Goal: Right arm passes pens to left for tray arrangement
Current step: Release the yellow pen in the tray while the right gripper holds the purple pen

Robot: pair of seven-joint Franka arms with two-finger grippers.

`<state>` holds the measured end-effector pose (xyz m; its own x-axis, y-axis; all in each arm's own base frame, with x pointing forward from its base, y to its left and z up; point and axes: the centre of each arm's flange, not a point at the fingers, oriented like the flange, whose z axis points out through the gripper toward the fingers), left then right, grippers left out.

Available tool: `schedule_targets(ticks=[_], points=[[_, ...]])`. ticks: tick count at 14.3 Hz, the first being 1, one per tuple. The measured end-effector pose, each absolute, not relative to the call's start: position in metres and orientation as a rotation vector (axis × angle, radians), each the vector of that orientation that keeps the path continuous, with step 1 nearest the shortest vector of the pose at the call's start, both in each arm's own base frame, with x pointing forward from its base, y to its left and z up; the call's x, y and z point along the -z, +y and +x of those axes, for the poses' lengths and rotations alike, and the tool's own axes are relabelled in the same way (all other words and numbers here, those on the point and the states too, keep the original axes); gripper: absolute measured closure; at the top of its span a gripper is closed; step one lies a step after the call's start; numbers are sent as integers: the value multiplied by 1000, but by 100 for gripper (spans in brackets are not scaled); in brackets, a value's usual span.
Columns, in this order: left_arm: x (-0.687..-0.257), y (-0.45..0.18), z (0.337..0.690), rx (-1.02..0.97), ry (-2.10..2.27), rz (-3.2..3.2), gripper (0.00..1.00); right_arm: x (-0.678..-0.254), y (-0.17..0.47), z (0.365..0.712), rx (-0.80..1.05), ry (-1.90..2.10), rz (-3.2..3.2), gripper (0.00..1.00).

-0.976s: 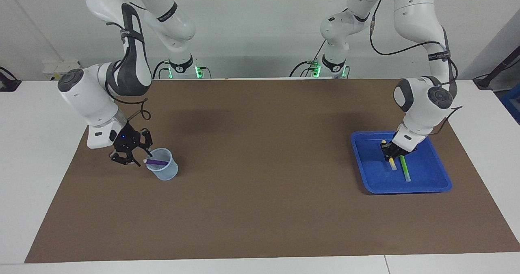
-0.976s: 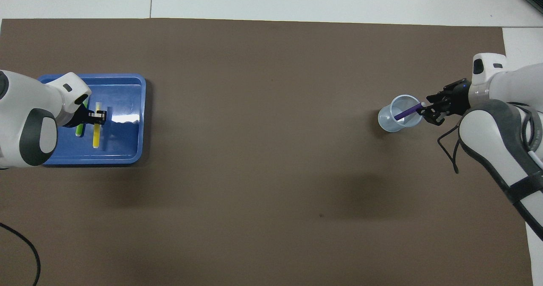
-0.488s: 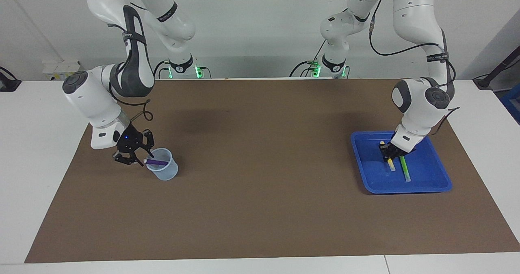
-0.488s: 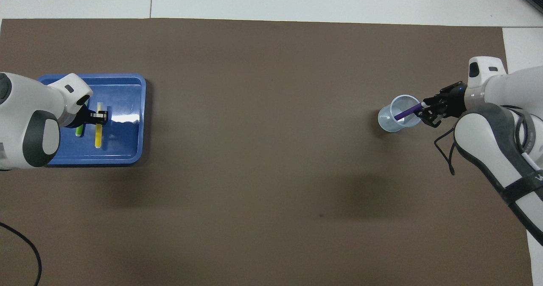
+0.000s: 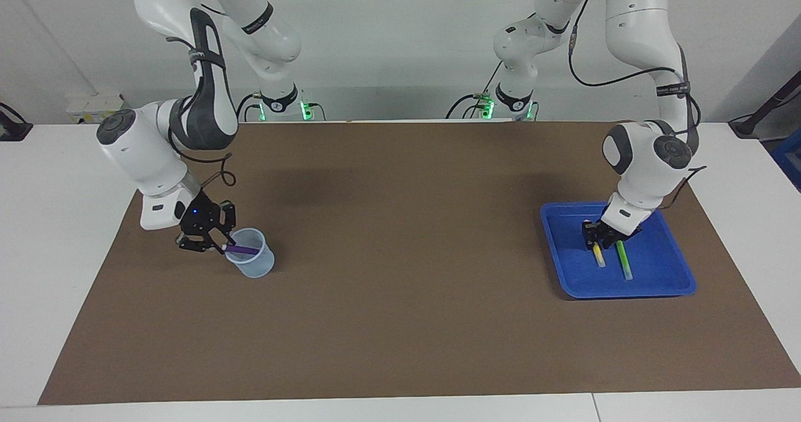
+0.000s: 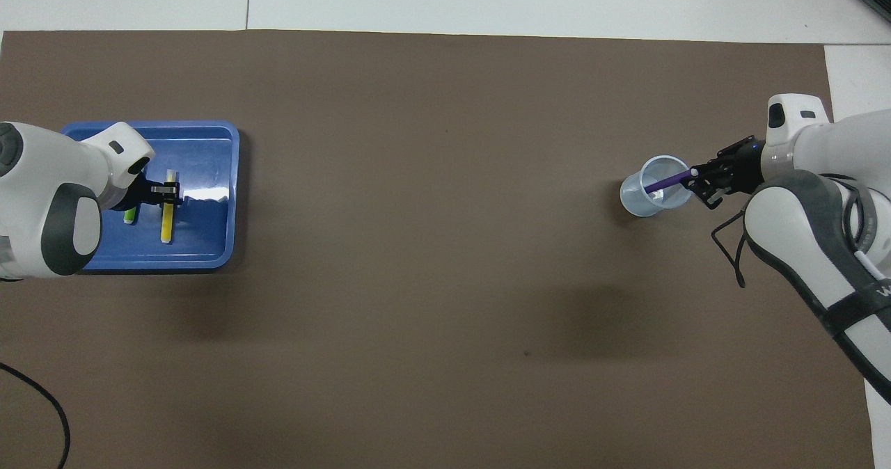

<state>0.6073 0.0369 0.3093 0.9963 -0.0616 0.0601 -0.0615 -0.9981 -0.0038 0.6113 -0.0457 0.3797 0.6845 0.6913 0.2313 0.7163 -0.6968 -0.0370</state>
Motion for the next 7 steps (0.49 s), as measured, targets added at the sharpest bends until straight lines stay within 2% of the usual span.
schedule_targets(ticks=[1,2,4,6,7], points=[[-310,37,608,96,97,-3137,52,-380,-46,611,305,-1162,-2768,75],[-310,37,608,100,96,-3136,48,-382,-46,612,308,-1163,-2770,78],[-314,37,611,127,96,-3135,29,-385,-46,612,313,-1164,-2772,79],[-321,37,616,156,103,-3132,6,-386,-45,612,315,-1167,-2772,80],[-326,36,618,176,118,-3129,2,-386,-45,612,315,-1167,-2772,80]])
